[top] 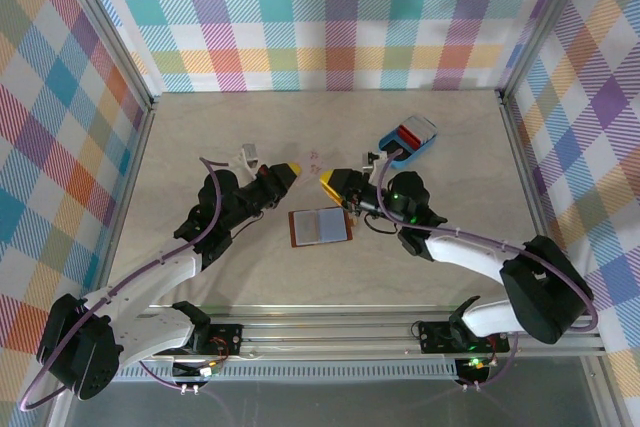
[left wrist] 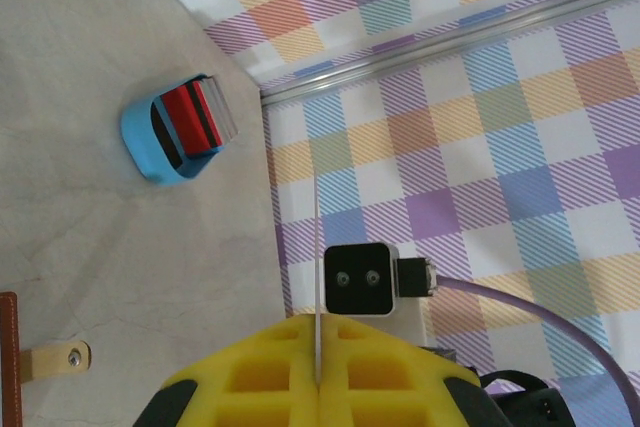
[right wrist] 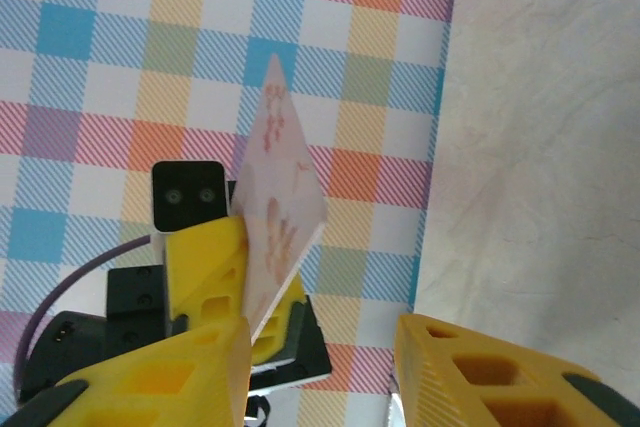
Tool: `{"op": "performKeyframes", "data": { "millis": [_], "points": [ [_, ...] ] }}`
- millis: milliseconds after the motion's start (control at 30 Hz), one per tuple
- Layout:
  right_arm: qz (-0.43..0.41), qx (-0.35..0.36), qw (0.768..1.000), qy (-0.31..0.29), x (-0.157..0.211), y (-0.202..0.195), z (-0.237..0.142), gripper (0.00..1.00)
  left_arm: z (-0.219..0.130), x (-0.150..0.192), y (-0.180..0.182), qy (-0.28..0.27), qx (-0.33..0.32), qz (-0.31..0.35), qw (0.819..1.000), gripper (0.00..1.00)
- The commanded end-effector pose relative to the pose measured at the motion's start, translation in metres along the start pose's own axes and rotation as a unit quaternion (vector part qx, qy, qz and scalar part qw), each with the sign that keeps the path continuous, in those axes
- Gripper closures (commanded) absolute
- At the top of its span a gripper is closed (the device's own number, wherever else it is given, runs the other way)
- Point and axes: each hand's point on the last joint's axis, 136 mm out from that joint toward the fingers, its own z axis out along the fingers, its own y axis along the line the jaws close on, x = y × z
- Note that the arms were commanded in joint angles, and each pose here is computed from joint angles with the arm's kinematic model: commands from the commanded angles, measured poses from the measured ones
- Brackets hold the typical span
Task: Put the credit cards into the card holder
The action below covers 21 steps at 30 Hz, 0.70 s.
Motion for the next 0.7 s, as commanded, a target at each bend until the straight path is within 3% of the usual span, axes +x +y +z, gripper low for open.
{"op": "performKeyframes", "data": {
  "millis": [0, 300, 667],
  "points": [
    [-0.021, -0.062, 0.998, -0.001, -0.003, 0.038, 0.004, 0.57, 0.001, 0.003, -0.015, 0.006, 0.028, 0.0, 1.0, 1.0],
    [-0.015, -0.061, 0.998, 0.002, -0.007, 0.038, 0.015, 0.66, 0.006, 0.005, -0.02, 0.014, 0.045, -0.012, 0.999, 1.0],
    [0.003, -0.061, 0.998, 0.002, -0.006, 0.034, 0.014, 0.63, 0.006, 0.004, -0.021, 0.007, 0.051, -0.001, 0.999, 1.0]
  ]
}}
